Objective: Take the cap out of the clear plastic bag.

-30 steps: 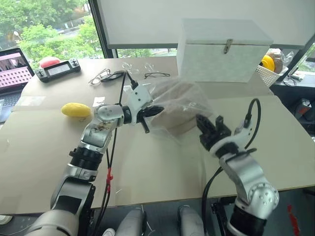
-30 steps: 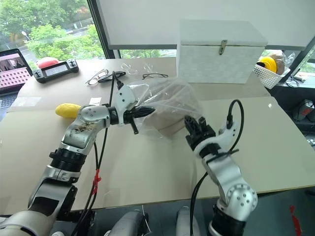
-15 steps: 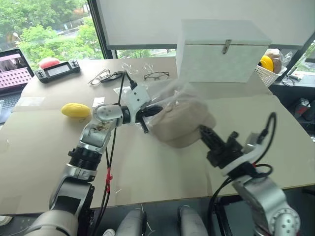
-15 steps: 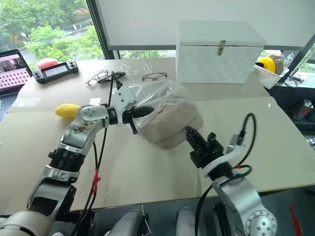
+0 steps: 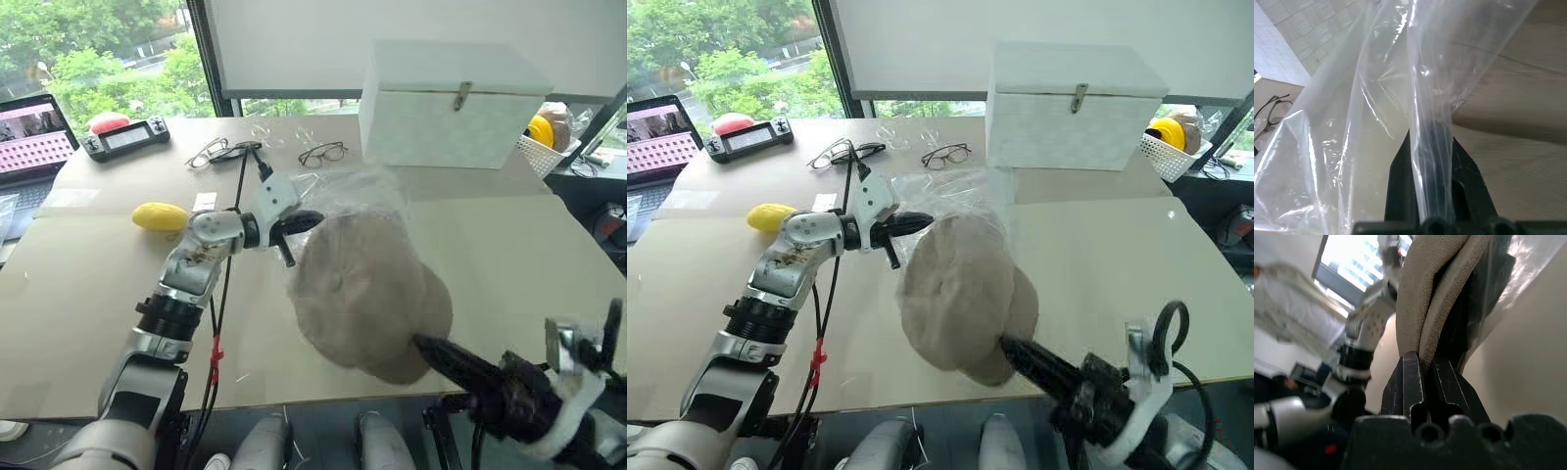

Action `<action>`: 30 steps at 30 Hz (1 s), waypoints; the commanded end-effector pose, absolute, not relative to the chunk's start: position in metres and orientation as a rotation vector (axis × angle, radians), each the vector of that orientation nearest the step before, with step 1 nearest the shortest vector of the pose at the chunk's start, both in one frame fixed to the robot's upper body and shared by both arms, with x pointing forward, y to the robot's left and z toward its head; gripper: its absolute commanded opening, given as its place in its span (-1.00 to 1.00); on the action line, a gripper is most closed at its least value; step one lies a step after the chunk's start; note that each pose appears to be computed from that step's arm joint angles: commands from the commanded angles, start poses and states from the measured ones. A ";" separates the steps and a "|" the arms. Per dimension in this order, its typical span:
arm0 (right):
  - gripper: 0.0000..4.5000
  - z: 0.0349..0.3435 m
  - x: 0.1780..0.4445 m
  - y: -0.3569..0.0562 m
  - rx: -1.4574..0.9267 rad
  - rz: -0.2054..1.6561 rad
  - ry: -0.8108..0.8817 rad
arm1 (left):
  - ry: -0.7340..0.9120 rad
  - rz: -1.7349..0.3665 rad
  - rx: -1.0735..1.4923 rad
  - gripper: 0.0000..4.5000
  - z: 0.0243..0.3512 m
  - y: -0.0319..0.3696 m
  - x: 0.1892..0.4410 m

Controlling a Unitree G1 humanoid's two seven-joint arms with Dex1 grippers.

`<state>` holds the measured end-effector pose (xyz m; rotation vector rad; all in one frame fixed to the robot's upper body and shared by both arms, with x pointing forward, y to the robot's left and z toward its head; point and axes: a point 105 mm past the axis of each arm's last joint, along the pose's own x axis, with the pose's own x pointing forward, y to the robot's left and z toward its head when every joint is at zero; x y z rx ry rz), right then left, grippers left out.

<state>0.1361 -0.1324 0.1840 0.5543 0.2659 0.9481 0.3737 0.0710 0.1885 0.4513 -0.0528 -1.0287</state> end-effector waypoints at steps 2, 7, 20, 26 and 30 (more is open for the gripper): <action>-0.99 0.204 0.109 -0.122 0.406 1.239 0.174 | -0.110 -1.019 0.465 -1.00 0.203 0.069 0.372; -0.99 0.243 0.108 -0.133 0.392 1.253 -0.123 | -0.110 -1.020 0.465 -1.00 0.203 0.069 0.372; -0.99 0.333 0.185 -0.211 0.656 0.648 -0.744 | -0.173 -1.008 0.571 -1.00 0.194 0.079 0.367; -0.99 0.304 0.239 -0.217 0.844 0.473 -0.599 | -0.267 -0.912 0.711 -1.00 0.179 0.107 0.372; -0.99 0.257 0.276 -0.205 0.927 0.401 -0.423 | -0.369 -0.809 0.765 -1.00 0.175 0.131 0.375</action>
